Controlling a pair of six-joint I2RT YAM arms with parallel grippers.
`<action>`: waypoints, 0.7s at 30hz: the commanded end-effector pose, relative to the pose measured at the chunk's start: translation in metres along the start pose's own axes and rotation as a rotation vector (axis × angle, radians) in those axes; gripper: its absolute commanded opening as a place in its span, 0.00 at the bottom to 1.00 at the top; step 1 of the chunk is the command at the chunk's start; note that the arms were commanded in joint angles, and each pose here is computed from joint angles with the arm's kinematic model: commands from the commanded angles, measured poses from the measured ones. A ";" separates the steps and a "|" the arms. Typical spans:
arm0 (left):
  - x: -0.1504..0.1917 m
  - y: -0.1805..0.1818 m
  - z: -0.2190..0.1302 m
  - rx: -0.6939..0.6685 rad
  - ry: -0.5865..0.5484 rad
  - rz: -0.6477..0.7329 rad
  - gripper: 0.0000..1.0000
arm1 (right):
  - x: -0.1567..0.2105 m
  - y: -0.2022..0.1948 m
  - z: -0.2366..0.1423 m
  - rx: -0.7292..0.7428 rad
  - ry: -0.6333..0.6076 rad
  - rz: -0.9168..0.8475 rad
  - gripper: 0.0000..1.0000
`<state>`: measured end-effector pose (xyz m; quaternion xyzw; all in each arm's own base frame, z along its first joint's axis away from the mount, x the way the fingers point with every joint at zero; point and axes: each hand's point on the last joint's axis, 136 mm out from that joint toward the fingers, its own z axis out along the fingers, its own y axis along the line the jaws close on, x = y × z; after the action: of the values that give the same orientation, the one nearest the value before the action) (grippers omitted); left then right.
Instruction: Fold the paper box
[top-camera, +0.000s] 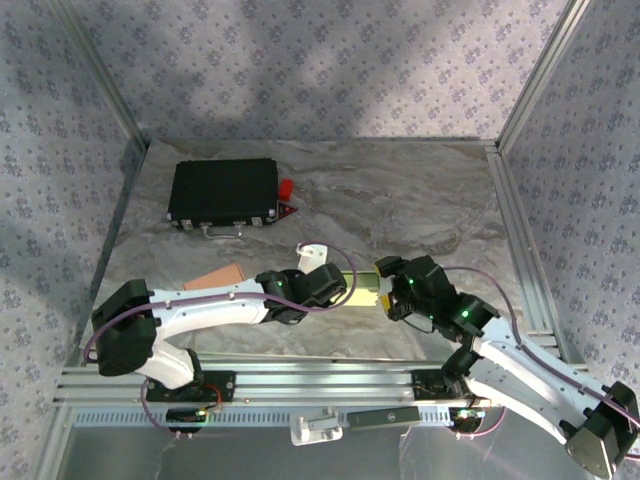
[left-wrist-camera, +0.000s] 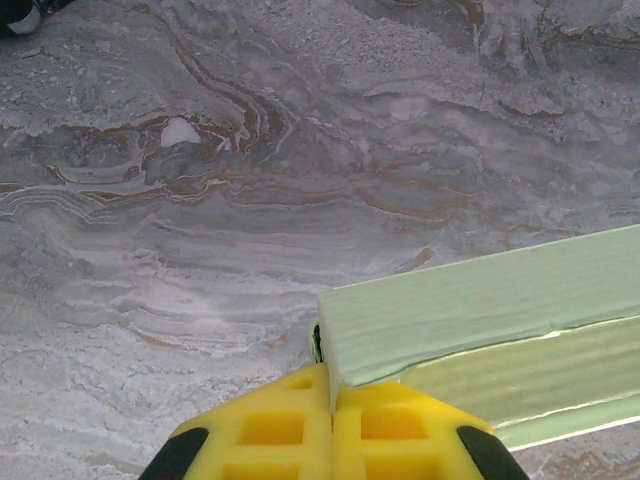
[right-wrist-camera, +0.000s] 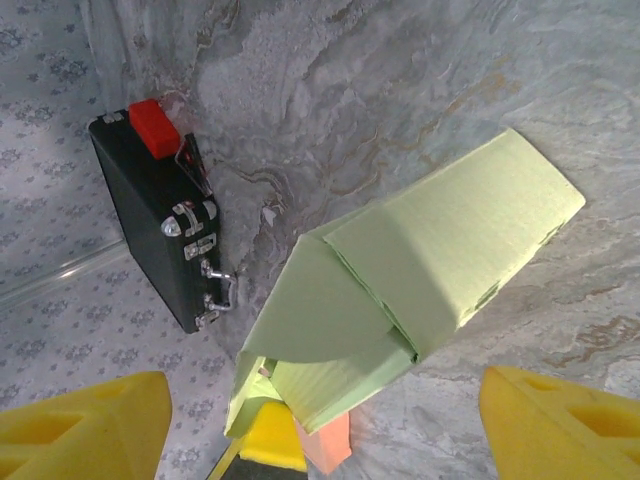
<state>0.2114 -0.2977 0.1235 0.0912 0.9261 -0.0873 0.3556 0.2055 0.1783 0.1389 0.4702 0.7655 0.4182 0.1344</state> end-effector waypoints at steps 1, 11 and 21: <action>0.000 -0.002 -0.003 -0.014 0.011 0.018 0.06 | 0.003 -0.004 0.008 0.005 0.039 0.028 0.80; -0.003 -0.002 -0.007 -0.012 -0.001 0.013 0.13 | -0.003 -0.015 0.016 0.048 0.029 0.037 0.66; -0.022 -0.017 -0.034 0.102 -0.044 -0.036 0.42 | -0.008 -0.024 0.020 0.073 0.012 0.042 0.60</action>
<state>0.2045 -0.2974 0.1334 0.0973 0.9240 -0.0944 0.3575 0.2098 0.1809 0.1167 0.4798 0.7692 0.4076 0.1092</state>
